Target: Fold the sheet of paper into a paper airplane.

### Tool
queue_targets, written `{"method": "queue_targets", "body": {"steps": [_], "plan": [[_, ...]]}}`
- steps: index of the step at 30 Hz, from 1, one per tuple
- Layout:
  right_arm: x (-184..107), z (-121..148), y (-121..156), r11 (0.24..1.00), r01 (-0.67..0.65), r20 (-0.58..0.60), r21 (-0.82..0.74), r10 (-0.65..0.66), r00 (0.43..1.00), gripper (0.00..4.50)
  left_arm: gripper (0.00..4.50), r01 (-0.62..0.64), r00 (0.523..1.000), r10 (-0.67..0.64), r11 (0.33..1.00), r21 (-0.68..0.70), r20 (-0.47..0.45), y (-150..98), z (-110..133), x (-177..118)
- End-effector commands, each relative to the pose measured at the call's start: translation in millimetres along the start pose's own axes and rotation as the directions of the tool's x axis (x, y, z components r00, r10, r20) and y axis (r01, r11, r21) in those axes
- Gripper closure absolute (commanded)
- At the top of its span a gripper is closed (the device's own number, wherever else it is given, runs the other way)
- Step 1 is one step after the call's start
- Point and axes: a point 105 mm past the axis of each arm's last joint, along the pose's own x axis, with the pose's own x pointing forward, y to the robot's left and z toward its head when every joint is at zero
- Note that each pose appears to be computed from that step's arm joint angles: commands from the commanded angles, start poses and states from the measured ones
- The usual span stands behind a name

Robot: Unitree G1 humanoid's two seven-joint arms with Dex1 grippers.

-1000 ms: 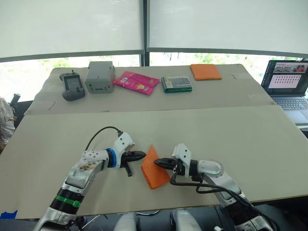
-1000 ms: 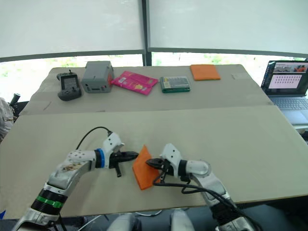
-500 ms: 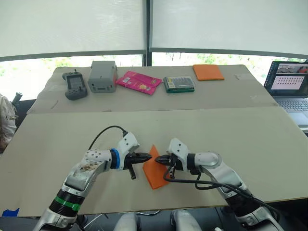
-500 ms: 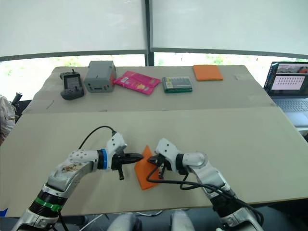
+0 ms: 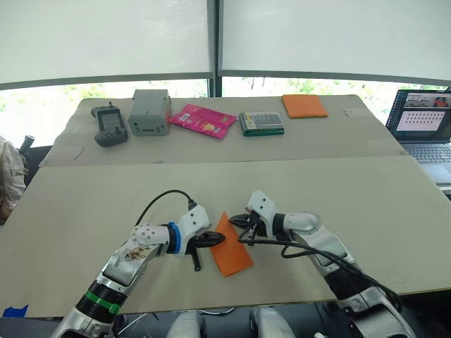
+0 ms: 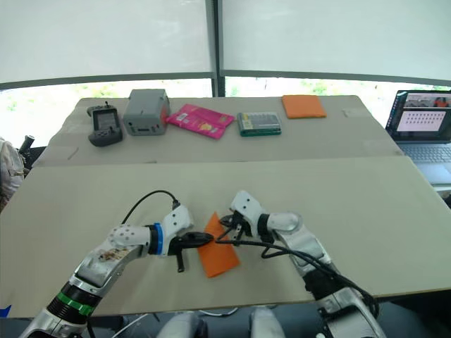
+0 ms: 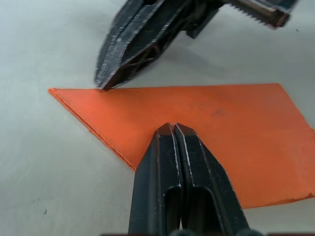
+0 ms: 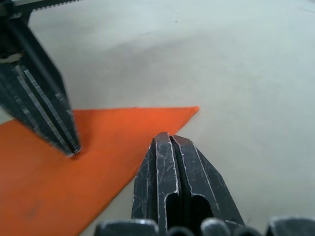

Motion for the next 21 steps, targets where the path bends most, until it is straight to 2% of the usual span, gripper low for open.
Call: {"method": "queue_targets", "body": {"steps": [1,9,15,21], "plan": [[10,-2,-6,0.999,-0.007,-0.013,-0.037,0.007,1.0,4.5,4.43,0.022,0.997,-0.024,0.999,-0.037,-0.07,-5,-21,1],[17,11,-8,0.989,-0.042,0.064,-0.141,0.051,0.997,4.5,4.43,0.0,0.999,-0.002,0.999,-0.034,-0.053,-1,-18,1],[13,30,-10,0.986,0.001,0.203,-0.166,0.033,0.979,4.5,4.43,-0.001,0.998,-0.001,0.999,-0.035,-0.055,-1,-20,1],[19,19,-10,0.985,-0.029,0.149,-0.172,0.055,0.987,4.5,4.43,0.001,0.998,-0.003,0.999,-0.035,-0.056,-1,-19,2]]}}
